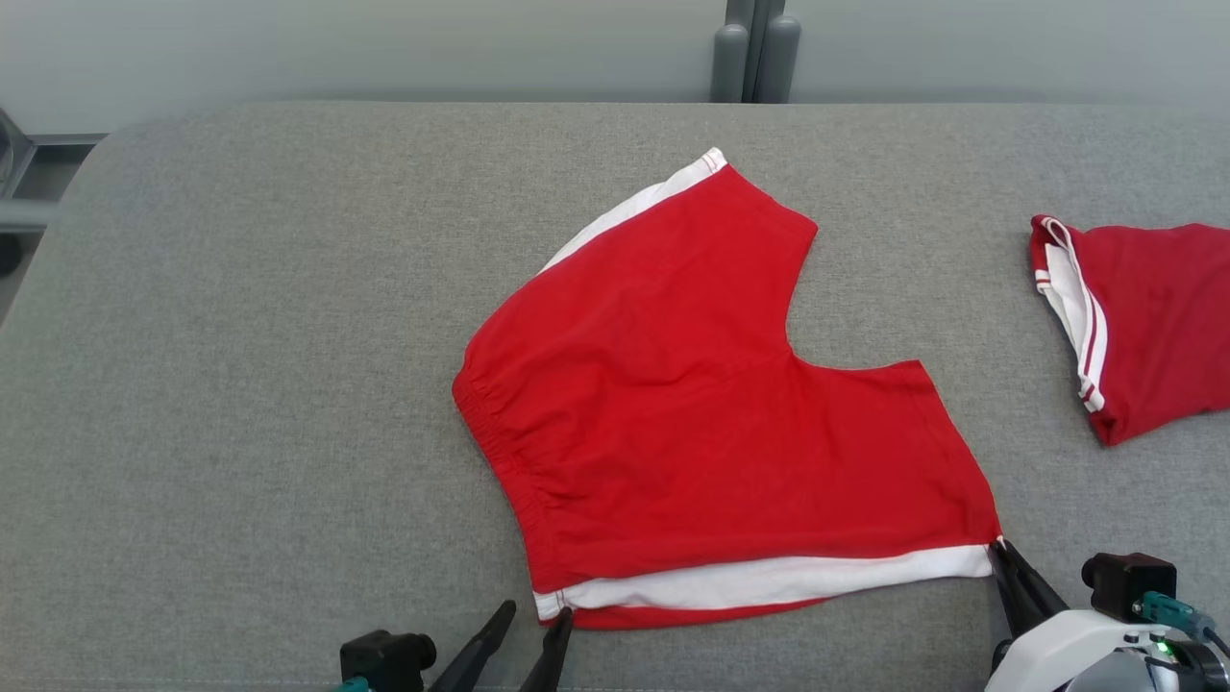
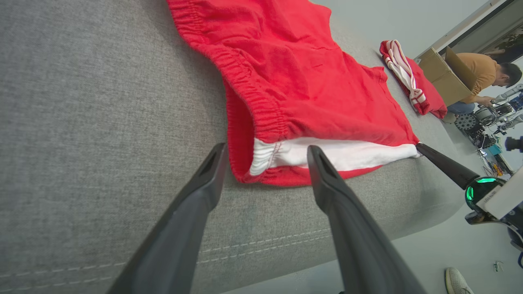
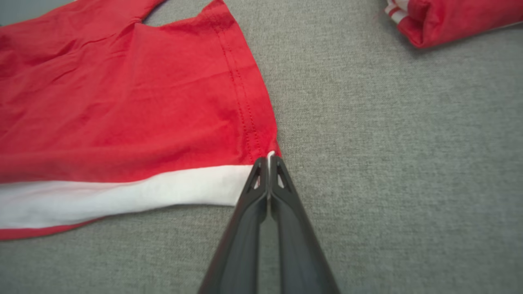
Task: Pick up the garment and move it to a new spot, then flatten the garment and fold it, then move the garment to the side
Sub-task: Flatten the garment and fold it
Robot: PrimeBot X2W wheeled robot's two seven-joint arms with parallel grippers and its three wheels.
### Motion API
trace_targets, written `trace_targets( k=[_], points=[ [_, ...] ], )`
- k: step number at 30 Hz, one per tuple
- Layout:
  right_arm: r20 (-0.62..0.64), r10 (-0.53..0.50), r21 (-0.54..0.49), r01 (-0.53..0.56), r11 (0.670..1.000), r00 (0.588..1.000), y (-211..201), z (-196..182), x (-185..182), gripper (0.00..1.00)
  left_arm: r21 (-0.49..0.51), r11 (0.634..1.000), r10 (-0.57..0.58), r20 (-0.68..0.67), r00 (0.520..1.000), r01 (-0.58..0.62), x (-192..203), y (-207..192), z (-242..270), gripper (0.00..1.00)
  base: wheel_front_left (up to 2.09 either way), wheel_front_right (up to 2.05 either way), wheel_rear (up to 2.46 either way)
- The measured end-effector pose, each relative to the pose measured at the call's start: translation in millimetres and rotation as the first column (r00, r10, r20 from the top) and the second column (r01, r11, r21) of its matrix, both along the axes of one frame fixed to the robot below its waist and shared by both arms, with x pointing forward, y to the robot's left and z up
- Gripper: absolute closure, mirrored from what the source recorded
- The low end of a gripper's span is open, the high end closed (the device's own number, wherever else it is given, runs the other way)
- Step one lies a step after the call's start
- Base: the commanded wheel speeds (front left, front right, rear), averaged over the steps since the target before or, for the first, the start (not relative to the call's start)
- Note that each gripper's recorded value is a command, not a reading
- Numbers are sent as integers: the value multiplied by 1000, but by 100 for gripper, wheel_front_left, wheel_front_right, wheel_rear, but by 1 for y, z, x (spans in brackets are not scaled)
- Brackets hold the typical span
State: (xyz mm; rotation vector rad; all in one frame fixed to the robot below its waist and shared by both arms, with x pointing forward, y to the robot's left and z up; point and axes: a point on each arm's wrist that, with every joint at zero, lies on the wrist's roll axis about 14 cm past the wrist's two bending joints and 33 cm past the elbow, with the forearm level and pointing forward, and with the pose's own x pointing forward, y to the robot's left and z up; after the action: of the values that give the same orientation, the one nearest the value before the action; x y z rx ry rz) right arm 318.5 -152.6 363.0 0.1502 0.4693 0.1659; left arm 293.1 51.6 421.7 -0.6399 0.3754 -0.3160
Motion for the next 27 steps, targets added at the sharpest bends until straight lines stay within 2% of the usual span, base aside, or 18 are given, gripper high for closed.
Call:
trace_targets(
  k=[13, 14, 15, 16, 17, 22, 27],
  points=[
    [4, 20, 14, -20, 1000, 1000, 5, 0, 9, 100, -10, 999, -34, -11, 999, 33, 6, -11, -3, 0, 0, 0, 0],
    [6, 20, 14, -20, 1000, 1000, 5, 0, 10, 100, -11, 999, -35, -13, 999, 35, 6, -13, -4, 8, 0, 0, 0],
    [9, 19, 15, -19, 1000, 1000, 5, 0, 11, 100, -12, 999, -37, -15, 999, 37, 7, -13, -4, 29, 0, 0, 0],
    [10, 18, 14, -18, 1000, 1000, 5, 0, 11, 100, -13, 999, -38, -17, 999, 38, 8, -14, -5, 57, 0, 0, 0],
    [9, 21, 15, -21, 1000, 1000, 5, 0, 13, 100, -9, 999, -47, -29, 998, 47, 7, -15, -8, 100, 0, 0, 0],
    [34, -57, 106, 53, 993, 998, -1, 10, 23, 100, -23, 995, -102, -68, 992, 101, 0, -28, -14, 100, 0, 0, 0],
    [85, -170, 301, 137, 944, 982, -6, 36, 38, 100, -79, 991, -111, -87, 990, 104, 1, -27, -7, 100, 0, 0, 0]
  ],
)
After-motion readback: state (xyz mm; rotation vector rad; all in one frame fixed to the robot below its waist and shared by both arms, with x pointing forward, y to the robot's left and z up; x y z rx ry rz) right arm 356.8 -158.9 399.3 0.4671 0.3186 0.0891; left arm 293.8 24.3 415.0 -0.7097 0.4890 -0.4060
